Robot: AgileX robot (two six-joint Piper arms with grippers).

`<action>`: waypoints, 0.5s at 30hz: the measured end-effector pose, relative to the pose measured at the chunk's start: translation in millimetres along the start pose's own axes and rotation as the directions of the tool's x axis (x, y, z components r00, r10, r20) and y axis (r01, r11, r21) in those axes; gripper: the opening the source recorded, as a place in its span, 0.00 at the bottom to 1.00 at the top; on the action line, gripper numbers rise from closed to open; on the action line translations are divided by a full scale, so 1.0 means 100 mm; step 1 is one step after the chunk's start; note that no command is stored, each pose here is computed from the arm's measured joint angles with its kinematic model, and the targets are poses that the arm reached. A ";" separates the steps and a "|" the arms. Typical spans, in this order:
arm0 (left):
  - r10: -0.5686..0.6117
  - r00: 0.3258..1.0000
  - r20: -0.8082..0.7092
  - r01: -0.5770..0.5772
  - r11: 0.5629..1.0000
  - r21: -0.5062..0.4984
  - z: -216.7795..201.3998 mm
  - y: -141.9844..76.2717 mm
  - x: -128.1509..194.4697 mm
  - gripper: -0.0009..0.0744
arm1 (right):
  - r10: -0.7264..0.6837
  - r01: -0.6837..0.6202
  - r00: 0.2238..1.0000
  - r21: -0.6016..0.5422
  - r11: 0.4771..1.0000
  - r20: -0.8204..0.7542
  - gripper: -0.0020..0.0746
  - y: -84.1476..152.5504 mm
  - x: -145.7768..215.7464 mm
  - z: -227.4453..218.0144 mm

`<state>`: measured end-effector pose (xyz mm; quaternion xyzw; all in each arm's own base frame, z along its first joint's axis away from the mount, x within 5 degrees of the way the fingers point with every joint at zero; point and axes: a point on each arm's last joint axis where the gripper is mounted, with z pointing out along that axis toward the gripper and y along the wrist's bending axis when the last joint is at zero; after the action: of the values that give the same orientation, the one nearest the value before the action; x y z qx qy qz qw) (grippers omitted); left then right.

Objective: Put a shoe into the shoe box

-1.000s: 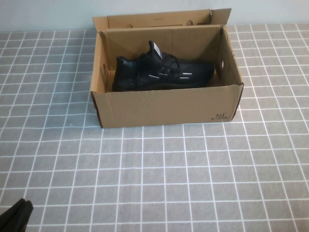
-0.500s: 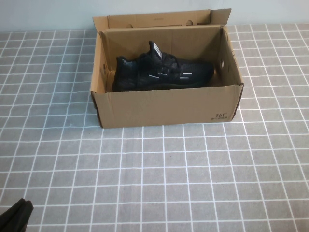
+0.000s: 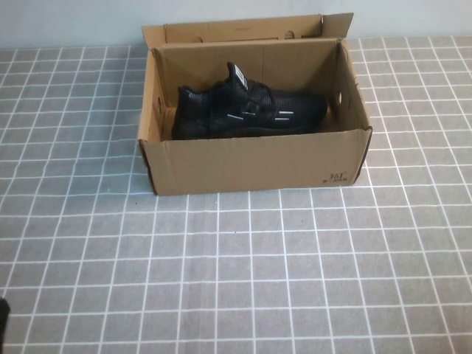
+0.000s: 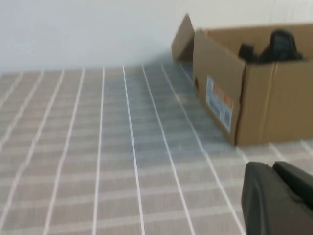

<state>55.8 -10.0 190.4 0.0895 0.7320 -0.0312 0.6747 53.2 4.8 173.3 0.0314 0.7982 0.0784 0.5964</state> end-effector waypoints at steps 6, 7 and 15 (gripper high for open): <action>-0.025 0.983 -0.181 0.028 1.000 0.013 -0.02 -0.02 0.17 0.01 | 0.000 0.000 1.000 0.000 1.000 0.000 0.01 0.00 0.00 0.00; -0.027 0.978 -0.206 0.031 0.999 0.015 -0.02 -0.02 0.19 0.01 | 0.000 0.000 1.000 0.000 1.000 0.000 0.01 0.00 0.00 0.00; -0.031 0.974 -0.224 0.035 0.999 0.014 -0.03 -0.02 0.20 0.01 | 0.000 0.000 1.000 0.000 1.000 0.000 0.01 0.00 0.00 0.00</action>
<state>51.4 -9.8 170.2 0.0863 0.8042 -0.0389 0.5867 53.2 4.8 173.3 0.0314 0.7982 0.0784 0.5964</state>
